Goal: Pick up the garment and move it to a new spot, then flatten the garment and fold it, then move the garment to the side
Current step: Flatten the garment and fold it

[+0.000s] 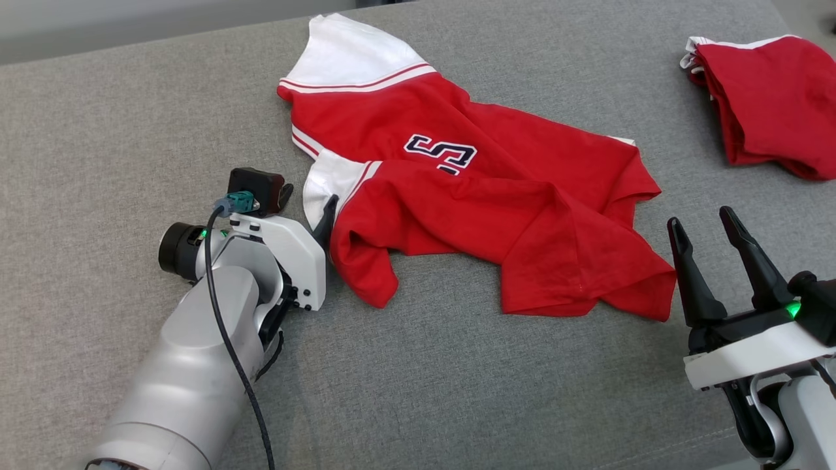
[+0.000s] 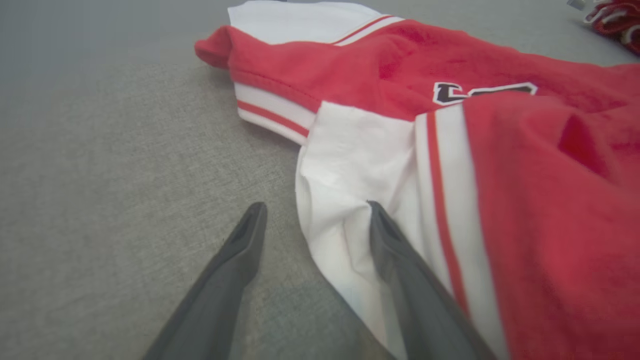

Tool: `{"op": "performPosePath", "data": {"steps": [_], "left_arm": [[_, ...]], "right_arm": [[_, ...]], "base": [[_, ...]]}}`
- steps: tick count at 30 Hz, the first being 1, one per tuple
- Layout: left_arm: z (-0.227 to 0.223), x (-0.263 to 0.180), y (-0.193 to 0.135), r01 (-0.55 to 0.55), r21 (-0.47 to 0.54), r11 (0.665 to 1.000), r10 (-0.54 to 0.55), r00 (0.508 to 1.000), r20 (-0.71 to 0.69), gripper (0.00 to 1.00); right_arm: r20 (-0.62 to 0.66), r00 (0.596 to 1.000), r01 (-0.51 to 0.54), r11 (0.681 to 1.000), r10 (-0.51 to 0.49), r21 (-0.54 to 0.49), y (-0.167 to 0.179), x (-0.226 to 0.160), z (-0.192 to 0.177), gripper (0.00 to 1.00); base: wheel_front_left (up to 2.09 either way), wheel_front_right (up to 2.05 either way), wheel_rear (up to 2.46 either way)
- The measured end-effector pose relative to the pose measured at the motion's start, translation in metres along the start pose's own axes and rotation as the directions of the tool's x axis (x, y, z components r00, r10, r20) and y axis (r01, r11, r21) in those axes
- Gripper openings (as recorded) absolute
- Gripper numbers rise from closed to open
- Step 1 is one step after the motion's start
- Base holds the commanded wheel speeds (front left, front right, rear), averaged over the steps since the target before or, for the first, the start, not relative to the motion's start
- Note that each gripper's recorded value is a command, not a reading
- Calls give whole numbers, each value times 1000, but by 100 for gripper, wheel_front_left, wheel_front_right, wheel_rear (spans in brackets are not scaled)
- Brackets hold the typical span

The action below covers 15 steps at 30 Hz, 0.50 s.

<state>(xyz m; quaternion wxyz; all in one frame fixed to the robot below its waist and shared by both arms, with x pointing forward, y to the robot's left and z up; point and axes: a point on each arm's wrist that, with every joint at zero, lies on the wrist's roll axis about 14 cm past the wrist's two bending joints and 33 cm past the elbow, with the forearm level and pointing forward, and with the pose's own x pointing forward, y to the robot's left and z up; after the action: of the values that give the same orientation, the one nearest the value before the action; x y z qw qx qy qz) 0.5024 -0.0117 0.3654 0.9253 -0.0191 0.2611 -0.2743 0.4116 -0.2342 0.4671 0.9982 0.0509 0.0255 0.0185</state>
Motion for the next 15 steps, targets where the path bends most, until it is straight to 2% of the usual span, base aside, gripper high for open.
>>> {"op": "performPosePath", "data": {"steps": [1,2,5,11,15], "left_arm": [[-1,0,-2,6,-1,1000,-6,1000,-9,84],[-3,0,-3,12,3,1000,-12,1000,-17,1],[0,-2,-5,16,8,1000,-16,1000,-1,0],[25,-13,4,-43,30,999,39,993,114,0],[65,-25,10,-111,91,990,88,970,226,0]], "right_arm": [[-1,1000,0,1000,0,0,0,0,0,100],[-1,1000,0,1000,0,-1,0,0,0,100],[0,1000,-2,1000,2,-4,1,0,0,100],[15,1000,-18,1000,18,-4,7,-1,5,100],[36,999,-40,999,40,3,16,-2,12,100]], "base": [[0,0,0],[0,0,0],[0,0,0],[0,0,0],[0,0,0]]}}
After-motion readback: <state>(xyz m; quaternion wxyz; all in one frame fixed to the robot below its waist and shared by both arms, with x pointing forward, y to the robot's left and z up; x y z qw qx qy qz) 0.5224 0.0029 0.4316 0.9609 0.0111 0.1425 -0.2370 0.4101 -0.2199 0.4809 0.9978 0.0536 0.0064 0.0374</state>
